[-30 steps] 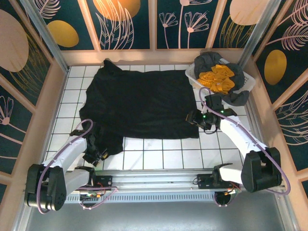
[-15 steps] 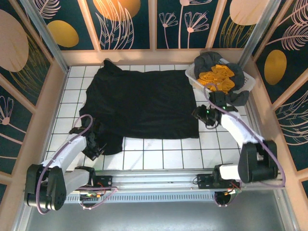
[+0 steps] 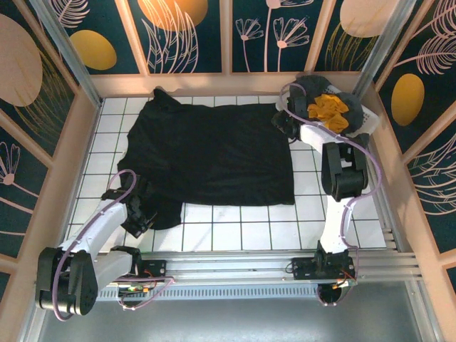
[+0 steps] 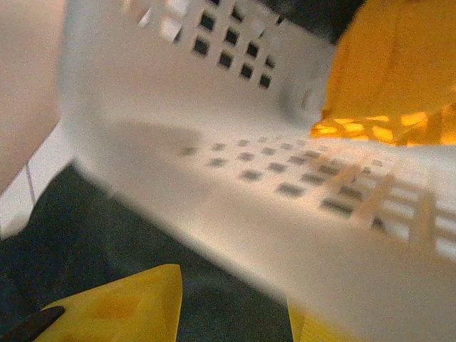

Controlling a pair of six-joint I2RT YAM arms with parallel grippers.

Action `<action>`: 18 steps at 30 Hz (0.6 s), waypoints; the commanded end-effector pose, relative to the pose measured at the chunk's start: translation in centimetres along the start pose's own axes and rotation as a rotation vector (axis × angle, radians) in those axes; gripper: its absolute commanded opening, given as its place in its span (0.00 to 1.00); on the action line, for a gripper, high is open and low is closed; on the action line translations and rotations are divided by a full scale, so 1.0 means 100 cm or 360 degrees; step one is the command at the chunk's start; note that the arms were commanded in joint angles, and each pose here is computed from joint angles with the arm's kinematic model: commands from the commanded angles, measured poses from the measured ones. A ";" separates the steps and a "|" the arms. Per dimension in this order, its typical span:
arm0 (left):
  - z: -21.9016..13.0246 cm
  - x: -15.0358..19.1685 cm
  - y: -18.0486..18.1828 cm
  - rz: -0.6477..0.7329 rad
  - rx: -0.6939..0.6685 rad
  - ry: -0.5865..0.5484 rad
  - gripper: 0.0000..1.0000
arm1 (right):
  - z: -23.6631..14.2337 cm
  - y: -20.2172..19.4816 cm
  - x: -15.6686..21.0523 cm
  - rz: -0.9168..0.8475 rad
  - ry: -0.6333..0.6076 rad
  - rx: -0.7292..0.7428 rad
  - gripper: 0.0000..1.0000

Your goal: Fold and stack the t-shirts

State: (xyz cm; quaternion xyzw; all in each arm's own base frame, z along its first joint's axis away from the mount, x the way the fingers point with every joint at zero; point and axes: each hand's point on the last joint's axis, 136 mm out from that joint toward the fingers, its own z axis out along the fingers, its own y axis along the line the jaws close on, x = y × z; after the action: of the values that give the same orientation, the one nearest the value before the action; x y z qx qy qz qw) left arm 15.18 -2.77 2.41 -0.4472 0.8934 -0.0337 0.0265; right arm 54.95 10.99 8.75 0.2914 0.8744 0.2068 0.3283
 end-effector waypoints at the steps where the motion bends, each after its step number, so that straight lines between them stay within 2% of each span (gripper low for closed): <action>1: -0.009 -0.003 -0.003 -0.0036 0.0022 -0.0031 0.00 | -0.001 -0.017 -0.056 0.0208 -0.0262 0.0071 0.42; 3: -0.010 -0.002 -0.004 -0.0037 0.0027 -0.0020 0.00 | -0.004 -0.026 -0.067 0.0236 -0.0319 0.0096 0.42; 10: -0.009 -0.001 -0.005 -0.0051 0.0042 -0.0015 0.00 | -0.006 -0.016 -0.068 0.0192 -0.0259 0.0002 0.41; 14: -0.008 -0.001 -0.003 -0.0041 0.0021 -0.0009 0.00 | -0.028 0.002 -0.050 0.0090 -0.0153 -0.0108 0.44; 18: -0.010 -0.003 -0.003 -0.0034 0.0002 -0.0023 0.00 | -0.066 -0.016 -0.009 0.0020 -0.0037 -0.0007 0.48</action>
State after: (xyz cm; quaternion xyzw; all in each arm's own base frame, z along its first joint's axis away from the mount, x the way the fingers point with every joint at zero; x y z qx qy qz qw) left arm 15.47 -2.82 2.82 -0.4470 0.8931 -0.0388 0.0338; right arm 53.28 7.02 9.55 0.3307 0.8599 0.2022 0.3322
